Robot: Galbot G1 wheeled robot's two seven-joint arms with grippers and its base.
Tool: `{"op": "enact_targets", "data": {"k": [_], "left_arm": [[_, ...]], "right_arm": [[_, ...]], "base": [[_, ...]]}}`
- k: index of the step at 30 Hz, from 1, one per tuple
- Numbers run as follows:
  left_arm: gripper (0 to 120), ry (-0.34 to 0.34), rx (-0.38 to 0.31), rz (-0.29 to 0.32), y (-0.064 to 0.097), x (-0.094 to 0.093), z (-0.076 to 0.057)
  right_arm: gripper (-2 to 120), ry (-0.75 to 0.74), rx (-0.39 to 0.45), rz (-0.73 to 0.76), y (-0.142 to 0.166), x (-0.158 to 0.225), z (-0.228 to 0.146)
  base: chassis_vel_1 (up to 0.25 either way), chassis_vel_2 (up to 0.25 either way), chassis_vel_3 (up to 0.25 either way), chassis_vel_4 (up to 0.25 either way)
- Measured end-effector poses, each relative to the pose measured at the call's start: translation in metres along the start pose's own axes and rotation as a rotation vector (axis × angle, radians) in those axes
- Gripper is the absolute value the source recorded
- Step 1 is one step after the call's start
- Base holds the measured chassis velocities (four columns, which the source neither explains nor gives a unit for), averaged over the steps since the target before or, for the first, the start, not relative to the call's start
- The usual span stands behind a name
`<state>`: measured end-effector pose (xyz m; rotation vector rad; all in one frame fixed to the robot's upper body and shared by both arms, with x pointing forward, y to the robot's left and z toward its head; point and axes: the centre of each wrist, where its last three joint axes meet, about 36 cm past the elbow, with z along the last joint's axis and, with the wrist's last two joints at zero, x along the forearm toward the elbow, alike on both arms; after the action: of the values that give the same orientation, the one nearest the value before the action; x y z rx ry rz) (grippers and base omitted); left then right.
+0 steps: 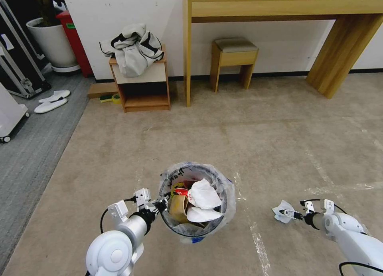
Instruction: Pick up the trash bin and place the garbage on the floor into it.
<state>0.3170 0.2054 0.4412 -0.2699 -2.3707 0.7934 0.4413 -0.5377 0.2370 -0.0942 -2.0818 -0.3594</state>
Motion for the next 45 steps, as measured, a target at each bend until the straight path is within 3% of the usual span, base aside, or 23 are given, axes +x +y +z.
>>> {"op": "enact_targets", "data": {"k": [21, 45], "left_arm": [[1, 0.006, -0.006, 0.002, 0.003, 0.006, 0.003], [1, -0.005, -0.007, 0.006, 0.000, 0.010, 0.006]], "right_arm": [[96, -0.002, -0.026, 0.064, 0.023, -0.023, 0.000], [7, -0.006, -0.016, 0.070, 0.026, -0.025, 0.014]], "base": [[0.000, 0.000, 0.000, 0.000], [0.000, 0.000, 0.000, 0.000]]}}
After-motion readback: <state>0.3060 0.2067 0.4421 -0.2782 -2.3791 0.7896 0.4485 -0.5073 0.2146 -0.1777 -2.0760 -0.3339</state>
